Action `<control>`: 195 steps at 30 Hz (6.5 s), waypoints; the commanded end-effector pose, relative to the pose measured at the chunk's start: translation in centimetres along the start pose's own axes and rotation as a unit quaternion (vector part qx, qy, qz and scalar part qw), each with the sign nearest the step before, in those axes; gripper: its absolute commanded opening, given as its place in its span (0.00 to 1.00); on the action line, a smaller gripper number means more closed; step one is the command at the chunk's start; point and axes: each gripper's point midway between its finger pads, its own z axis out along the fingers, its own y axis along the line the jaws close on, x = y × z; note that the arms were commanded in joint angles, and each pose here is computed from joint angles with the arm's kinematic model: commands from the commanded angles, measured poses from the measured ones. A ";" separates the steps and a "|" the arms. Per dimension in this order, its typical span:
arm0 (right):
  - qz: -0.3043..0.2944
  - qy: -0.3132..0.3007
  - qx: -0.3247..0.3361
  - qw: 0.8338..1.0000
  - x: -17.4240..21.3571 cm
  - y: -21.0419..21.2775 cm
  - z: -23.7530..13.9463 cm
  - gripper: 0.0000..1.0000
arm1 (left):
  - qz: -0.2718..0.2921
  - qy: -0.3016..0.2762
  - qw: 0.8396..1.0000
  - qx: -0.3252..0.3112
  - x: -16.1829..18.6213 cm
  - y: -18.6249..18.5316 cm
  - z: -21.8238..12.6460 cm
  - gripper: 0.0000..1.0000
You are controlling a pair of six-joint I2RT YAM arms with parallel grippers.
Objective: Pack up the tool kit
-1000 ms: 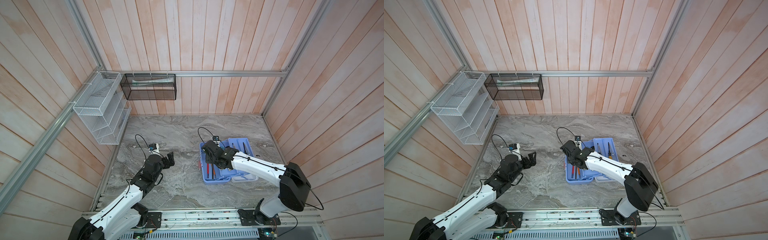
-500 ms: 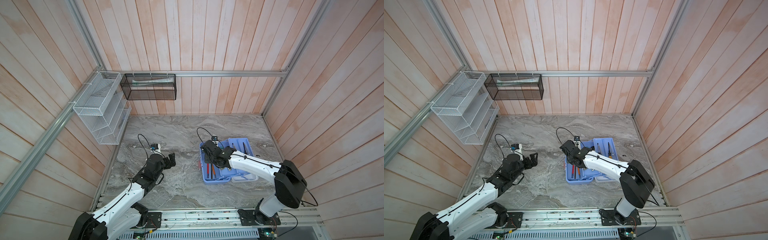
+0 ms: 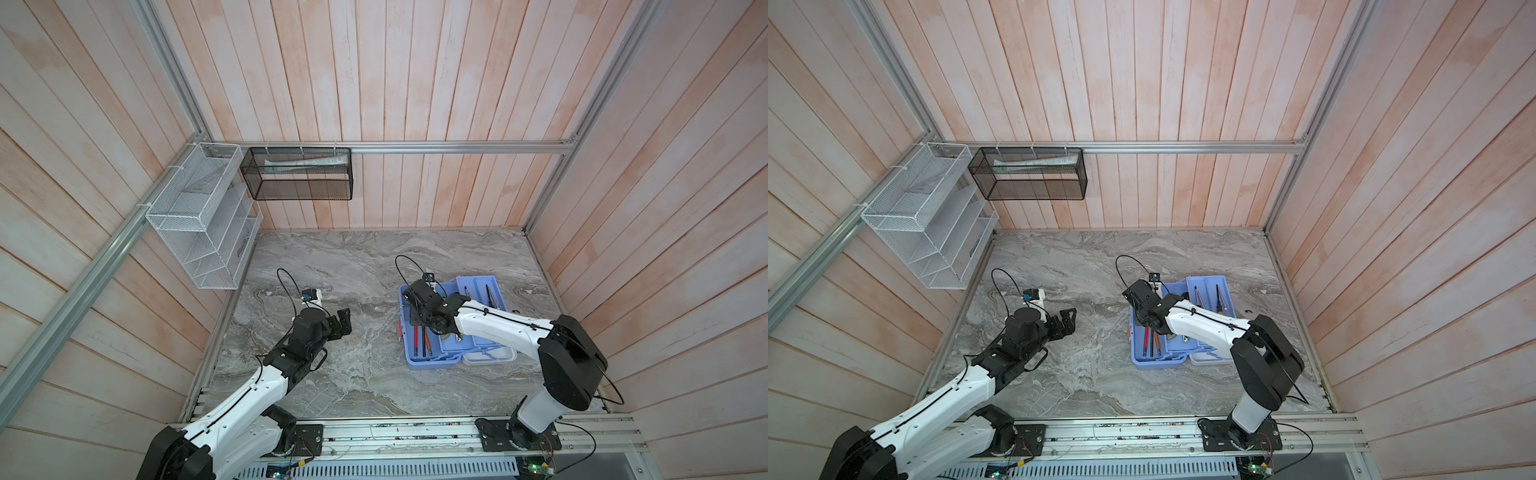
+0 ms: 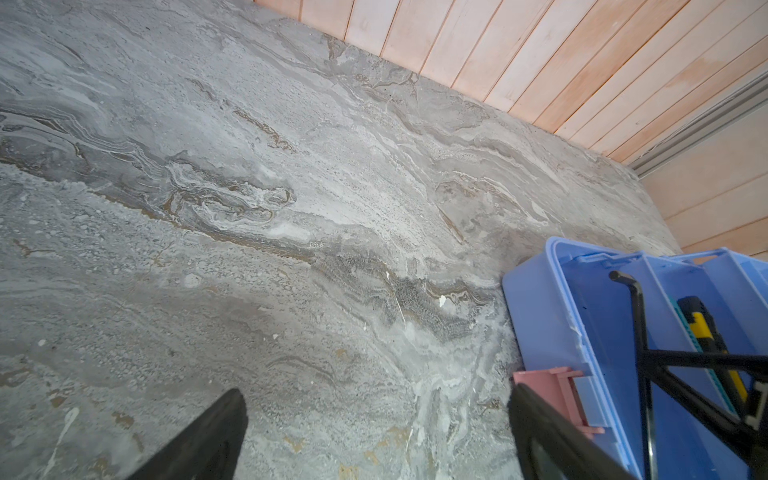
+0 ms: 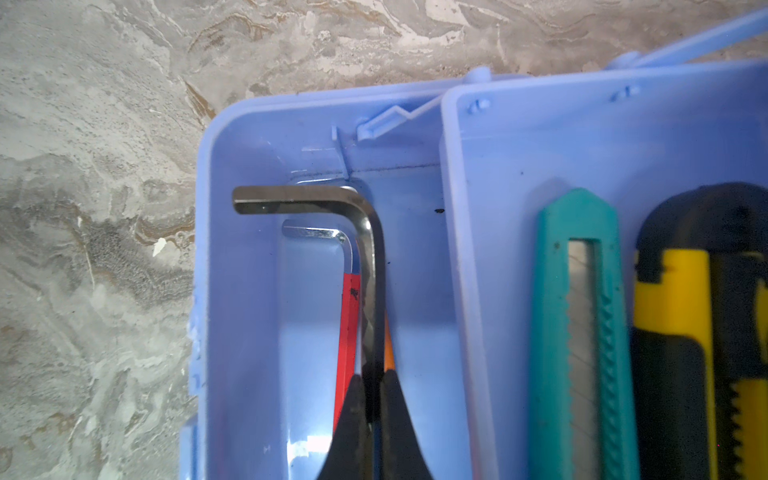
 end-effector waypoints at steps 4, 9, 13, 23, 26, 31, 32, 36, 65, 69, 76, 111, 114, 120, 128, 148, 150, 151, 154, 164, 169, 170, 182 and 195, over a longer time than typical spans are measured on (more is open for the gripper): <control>-0.012 -0.003 -0.011 1.000 -0.5 0.8 0.5 0.02 | 0.003 0.006 1.000 0.013 -1.0 -1.1 -0.5 1.00; -0.015 -0.003 -0.009 1.000 -1.0 0.9 0.2 0.19 | 0.003 0.010 1.000 0.019 -0.7 -1.2 -0.5 1.00; -0.016 -0.004 -0.009 1.000 -1.4 1.1 -0.1 0.23 | 0.008 0.010 1.000 0.019 -1.0 -1.4 -0.5 1.00; 0.012 -0.101 -0.086 0.991 -6.5 0.0 -8.7 0.30 | 0.024 0.039 0.995 0.089 -0.9 -6.7 0.1 1.00; 0.032 -0.124 -0.087 0.988 -7.3 -3.3 -10.7 0.37 | 0.046 0.051 0.992 0.110 -0.4 -9.1 1.0 1.00; 0.081 -0.144 -0.058 0.985 -7.0 -10.2 -11.9 0.39 | 0.075 0.075 0.987 0.123 0.3 -12.4 3.0 1.00; 0.093 -0.150 -0.054 0.983 -7.0 -11.6 -12.2 0.39 | 0.081 0.078 0.986 0.123 0.4 -13.0 3.4 1.00; 0.134 -0.175 -0.040 0.975 -6.9 -16.2 -13.4 0.44 | 0.092 0.098 0.982 0.132 0.8 -14.9 5.0 1.00; 0.183 -0.172 0.026 0.968 -3.6 -22.4 -15.7 0.47 | 0.155 0.247 0.956 0.030 8.4 -11.1 13.4 1.00; 0.173 -0.173 0.020 0.969 -4.2 -22.8 -15.7 0.48 | 0.143 0.241 0.960 0.010 7.6 -8.8 13.1 1.00; 0.174 -0.156 -0.051 0.971 -5.0 -22.0 -13.1 0.44 | 0.142 0.226 0.963 -0.031 6.4 -5.3 12.3 1.00; 0.308 -0.097 -0.034 0.946 -1.0 -28.0 -3.7 0.00 | 0.082 0.127 0.988 0.021 1.1 -4.8 10.1 0.00; 0.314 -0.082 -0.026 0.945 0.0 -28.3 -2.6 0.00 | 0.083 0.136 0.987 0.031 1.6 -5.1 10.6 0.00; 0.313 -0.044 -0.042 0.948 1.3 -27.7 -0.8 0.00 | 0.085 0.149 0.984 0.043 2.4 -5.4 10.8 0.00; 0.309 -0.021 -0.072 0.948 1.6 -26.7 0.4 0.00 | 0.080 0.149 0.984 0.057 2.9 -5.5 10.6 0.00; 0.270 0.019 -0.161 0.949 0.8 -22.6 2.5 0.00 | 0.076 0.173 0.976 0.105 4.9 -6.9 11.5 0.00; 0.267 0.020 -0.163 0.950 0.7 -22.5 2.7 0.00 | 0.076 0.174 0.976 0.110 5.0 -7.0 11.5 0.00; 0.264 0.021 -0.165 0.950 0.7 -22.3 2.8 0.00 | 0.076 0.173 0.976 0.113 4.9 -7.1 11.5 0.00; 0.255 0.023 -0.181 0.949 0.5 -21.6 2.9 0.00 | 0.077 0.174 0.974 0.123 5.0 -7.5 11.5 0.00; 0.249 0.023 -0.239 0.938 0.4 -19.6 2.6 0.00 | 0.082 0.177 0.971 0.142 5.2 -8.2 11.3 0.00; 0.248 0.009 -0.274 0.929 -0.4 -18.6 1.6 0.00 | 0.082 0.174 0.970 0.147 5.1 -8.3 11.1 0.00; 0.248 0.007 -0.280 0.927 -0.5 -18.5 1.4 0.00 | 0.083 0.175 0.970 0.146 5.2 -8.3 11.0 0.00; 0.245 -0.014 -0.310 0.918 -1.1 -17.5 -1.0 0.00 | 0.079 0.173 0.971 0.148 5.6 -8.1 11.0 0.00; 0.233 -0.039 -0.310 0.921 -2.2 -17.2 -4.2 0.00 | 0.081 0.170 0.970 0.152 5.6 -8.1 10.9 0.00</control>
